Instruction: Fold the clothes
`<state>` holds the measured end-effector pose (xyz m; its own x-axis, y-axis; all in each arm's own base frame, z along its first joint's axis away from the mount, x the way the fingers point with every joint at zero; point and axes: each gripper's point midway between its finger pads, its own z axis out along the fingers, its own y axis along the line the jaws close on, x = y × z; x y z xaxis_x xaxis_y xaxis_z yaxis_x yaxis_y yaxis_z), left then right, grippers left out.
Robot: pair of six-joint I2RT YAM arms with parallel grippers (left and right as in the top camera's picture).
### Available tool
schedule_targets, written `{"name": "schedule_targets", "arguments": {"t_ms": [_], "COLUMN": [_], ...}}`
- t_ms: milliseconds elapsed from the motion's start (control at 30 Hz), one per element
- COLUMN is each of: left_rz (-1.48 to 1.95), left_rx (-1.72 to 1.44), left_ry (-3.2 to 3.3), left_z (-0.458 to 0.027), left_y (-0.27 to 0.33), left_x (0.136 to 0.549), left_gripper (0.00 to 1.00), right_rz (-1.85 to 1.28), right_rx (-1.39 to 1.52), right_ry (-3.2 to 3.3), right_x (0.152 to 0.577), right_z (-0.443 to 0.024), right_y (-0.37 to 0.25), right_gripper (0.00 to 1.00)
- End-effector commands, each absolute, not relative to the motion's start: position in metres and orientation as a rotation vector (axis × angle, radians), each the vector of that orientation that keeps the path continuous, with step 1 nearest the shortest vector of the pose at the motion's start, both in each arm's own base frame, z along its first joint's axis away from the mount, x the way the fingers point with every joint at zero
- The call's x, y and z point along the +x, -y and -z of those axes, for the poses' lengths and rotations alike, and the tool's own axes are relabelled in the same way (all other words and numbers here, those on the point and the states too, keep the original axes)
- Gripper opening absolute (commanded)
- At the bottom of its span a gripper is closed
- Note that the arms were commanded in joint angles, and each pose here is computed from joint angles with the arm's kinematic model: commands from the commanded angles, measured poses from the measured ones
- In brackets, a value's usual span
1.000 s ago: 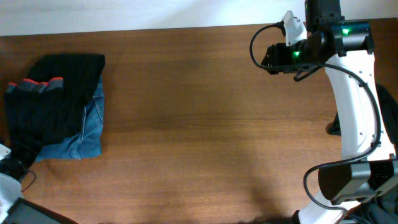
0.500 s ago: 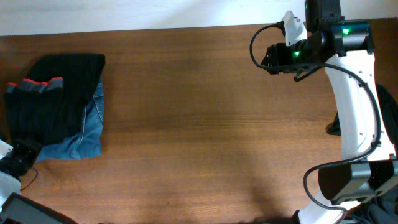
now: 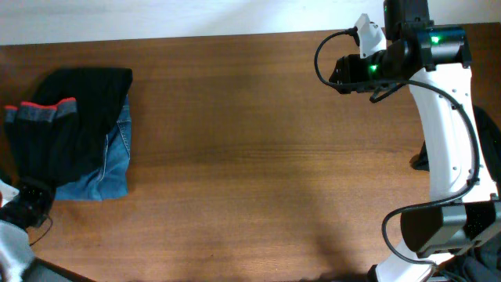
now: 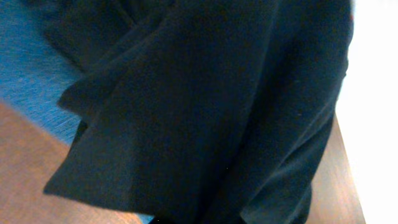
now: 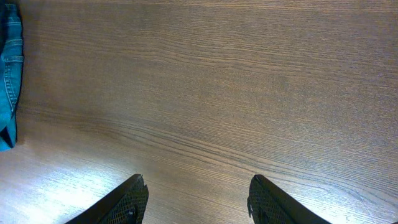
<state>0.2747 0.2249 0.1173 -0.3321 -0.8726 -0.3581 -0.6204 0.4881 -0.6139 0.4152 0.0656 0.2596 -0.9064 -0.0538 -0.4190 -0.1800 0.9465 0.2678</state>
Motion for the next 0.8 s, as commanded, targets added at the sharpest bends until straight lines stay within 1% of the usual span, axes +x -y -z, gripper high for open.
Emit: {"name": "schedule_targets", "arguments": {"t_ms": [0, 33, 67, 133, 167, 267, 300, 433, 467, 600, 667, 733, 767], "left_rz": [0.381, 0.381, 0.383, 0.389, 0.396, 0.411, 0.428, 0.549, 0.566, 0.540, 0.474, 0.383, 0.345], "left_rx": [-1.325, -1.323, -1.325, -1.334, -1.336, -1.353, -1.355, -1.304, -1.284, -1.149, -1.038, -0.867, -0.775], "left_ry": [-2.025, -2.024, -2.025, -2.032, -2.034, -2.046, -2.049, -2.022, -2.013, -1.969, -1.962, -1.973, -1.979], "left_z": [-0.125, -0.126, -0.126, -0.124, -0.124, -0.121, -0.121, -0.132, -0.138, -0.182, -0.212, -0.244, -0.257], "left_y": [-0.235, -0.235, -0.234, -0.233, -0.231, -0.227, -0.225, -0.213, -0.212, -0.219, -0.223, -0.223, -0.221], "left_x": [0.263, 0.263, 0.263, 0.261, 0.261, 0.259, 0.259, 0.269, 0.272, 0.286, 0.296, 0.309, 0.316], "left_gripper": [0.08, 0.25, 0.30, 0.31, 0.34, 0.54, 0.56, 0.56, 0.54, 0.50, 0.47, 0.37, 0.35], "right_rz": [-0.408, -0.409, -0.409, -0.409, -0.409, -0.409, -0.409, -0.409, -0.409, -0.409, -0.409, -0.409, -0.409], "right_rx": [-0.161, -0.161, -0.160, -0.161, -0.161, -0.161, -0.161, -0.161, -0.161, -0.161, -0.160, -0.160, -0.161], "right_ry": [-2.690, -2.690, -2.690, -2.691, -2.691, -2.691, -2.691, -2.691, -2.691, -2.691, -2.691, -2.691, -2.690], "right_x": [0.417, 0.417, 0.417, 0.417, 0.417, 0.417, 0.417, 0.417, 0.417, 0.417, 0.417, 0.417, 0.417], "right_z": [-0.257, -0.257, -0.257, -0.257, -0.257, -0.257, -0.257, -0.257, -0.257, -0.257, -0.257, -0.257, -0.257], "right_y": [-0.062, -0.062, -0.062, -0.062, -0.062, -0.062, -0.062, -0.062, -0.062, -0.062, -0.062, -0.062, -0.062], "right_gripper": [0.58, 0.58, 0.58, 0.58, 0.58, 0.58, 0.58, 0.58, 0.58, 0.58, 0.58, 0.58, 0.58]}}
